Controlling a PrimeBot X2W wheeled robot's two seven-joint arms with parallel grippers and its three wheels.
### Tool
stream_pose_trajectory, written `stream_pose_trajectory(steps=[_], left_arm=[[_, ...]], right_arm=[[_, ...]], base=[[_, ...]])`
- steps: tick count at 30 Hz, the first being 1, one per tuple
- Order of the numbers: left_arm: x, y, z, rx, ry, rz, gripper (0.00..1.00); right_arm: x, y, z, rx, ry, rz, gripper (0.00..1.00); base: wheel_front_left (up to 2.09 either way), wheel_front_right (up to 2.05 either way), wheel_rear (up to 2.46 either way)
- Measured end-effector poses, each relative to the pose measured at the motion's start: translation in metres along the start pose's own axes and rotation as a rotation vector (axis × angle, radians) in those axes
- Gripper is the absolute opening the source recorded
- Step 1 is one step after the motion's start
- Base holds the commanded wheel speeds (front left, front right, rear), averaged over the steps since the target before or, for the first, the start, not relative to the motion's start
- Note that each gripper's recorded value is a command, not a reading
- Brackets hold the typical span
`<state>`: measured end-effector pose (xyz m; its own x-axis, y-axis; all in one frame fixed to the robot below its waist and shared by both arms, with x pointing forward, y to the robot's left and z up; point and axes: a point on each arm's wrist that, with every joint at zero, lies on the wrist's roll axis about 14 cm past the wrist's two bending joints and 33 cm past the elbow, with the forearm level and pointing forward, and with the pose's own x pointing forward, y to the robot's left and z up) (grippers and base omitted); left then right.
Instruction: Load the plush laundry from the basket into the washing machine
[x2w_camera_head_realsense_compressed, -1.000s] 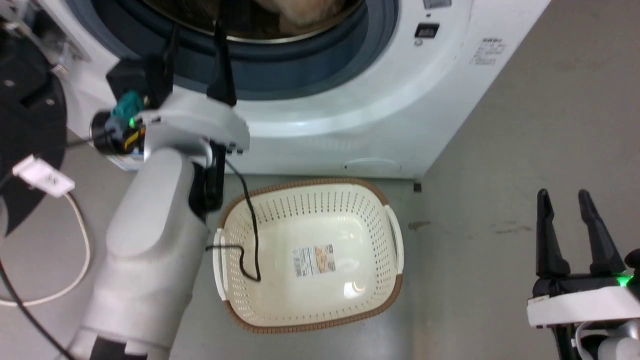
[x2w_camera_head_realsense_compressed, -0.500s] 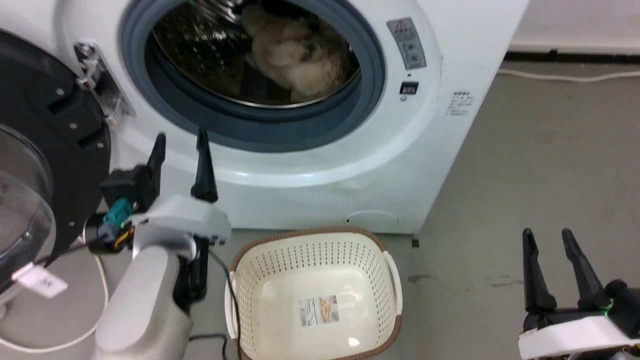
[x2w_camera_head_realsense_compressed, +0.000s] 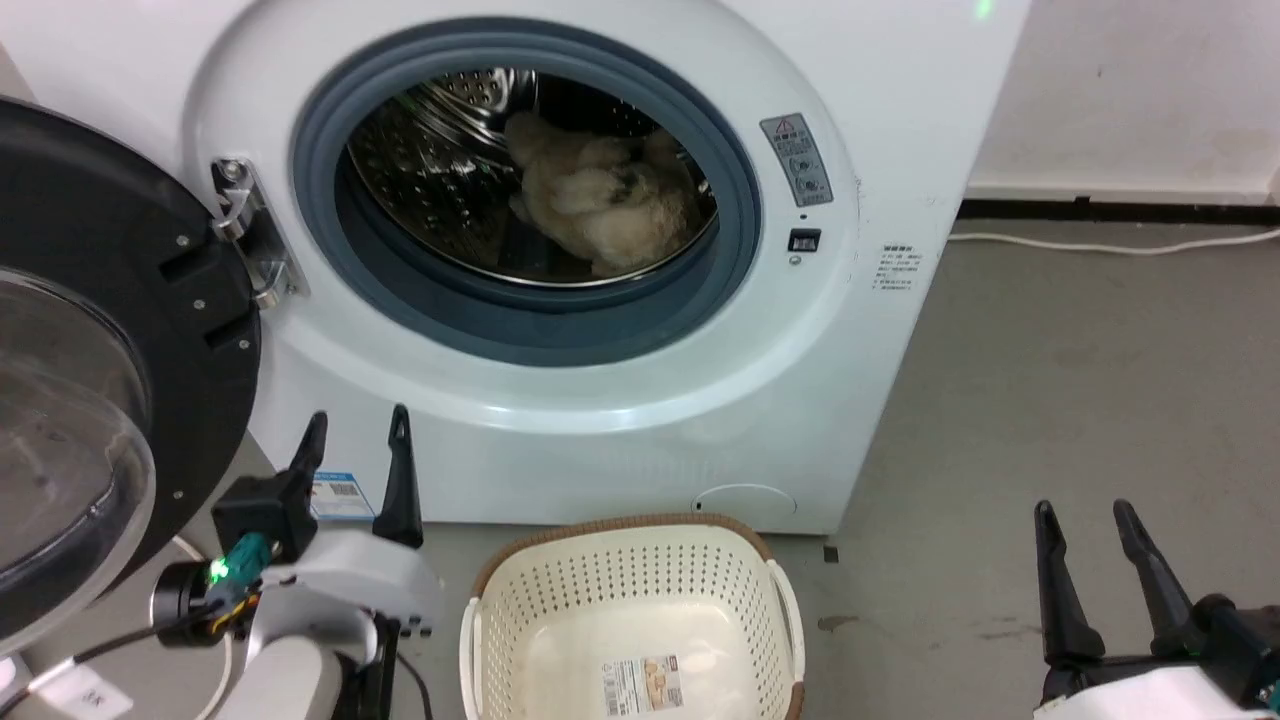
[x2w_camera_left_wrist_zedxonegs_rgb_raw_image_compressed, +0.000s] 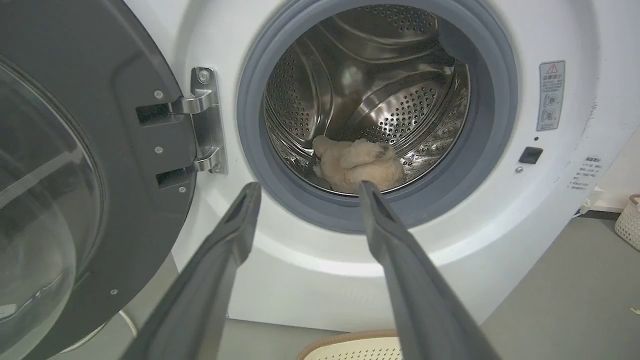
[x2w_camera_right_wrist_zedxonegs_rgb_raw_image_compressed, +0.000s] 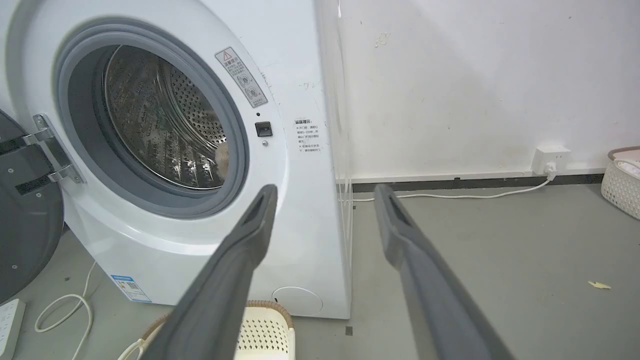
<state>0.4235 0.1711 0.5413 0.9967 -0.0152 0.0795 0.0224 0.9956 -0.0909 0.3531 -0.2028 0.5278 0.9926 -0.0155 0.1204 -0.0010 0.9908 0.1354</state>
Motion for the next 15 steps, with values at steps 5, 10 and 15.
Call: stream_pose_trajectory(steps=[5, 10, 15], left_arm=[[-0.019, 0.009, 0.002, 0.015, 0.004, 0.026, 1.0], [-0.036, 0.015, 0.001, 0.006, 0.018, 0.052, 1.0], [-0.05, 0.017, -0.002, -0.004, 0.038, 0.046, 1.0]], right_arm=[[-0.006, 0.001, 0.005, -0.006, -0.012, 0.004, 1.0], [-0.011, 0.001, 0.005, -0.01, -0.011, 0.004, 1.0], [-0.014, 0.002, 0.004, -0.018, -0.004, 0.009, 1.0]], base=[[0.0, 0.0, 0.0], [0.0, 0.0, 0.0], [0.0, 0.0, 0.0]])
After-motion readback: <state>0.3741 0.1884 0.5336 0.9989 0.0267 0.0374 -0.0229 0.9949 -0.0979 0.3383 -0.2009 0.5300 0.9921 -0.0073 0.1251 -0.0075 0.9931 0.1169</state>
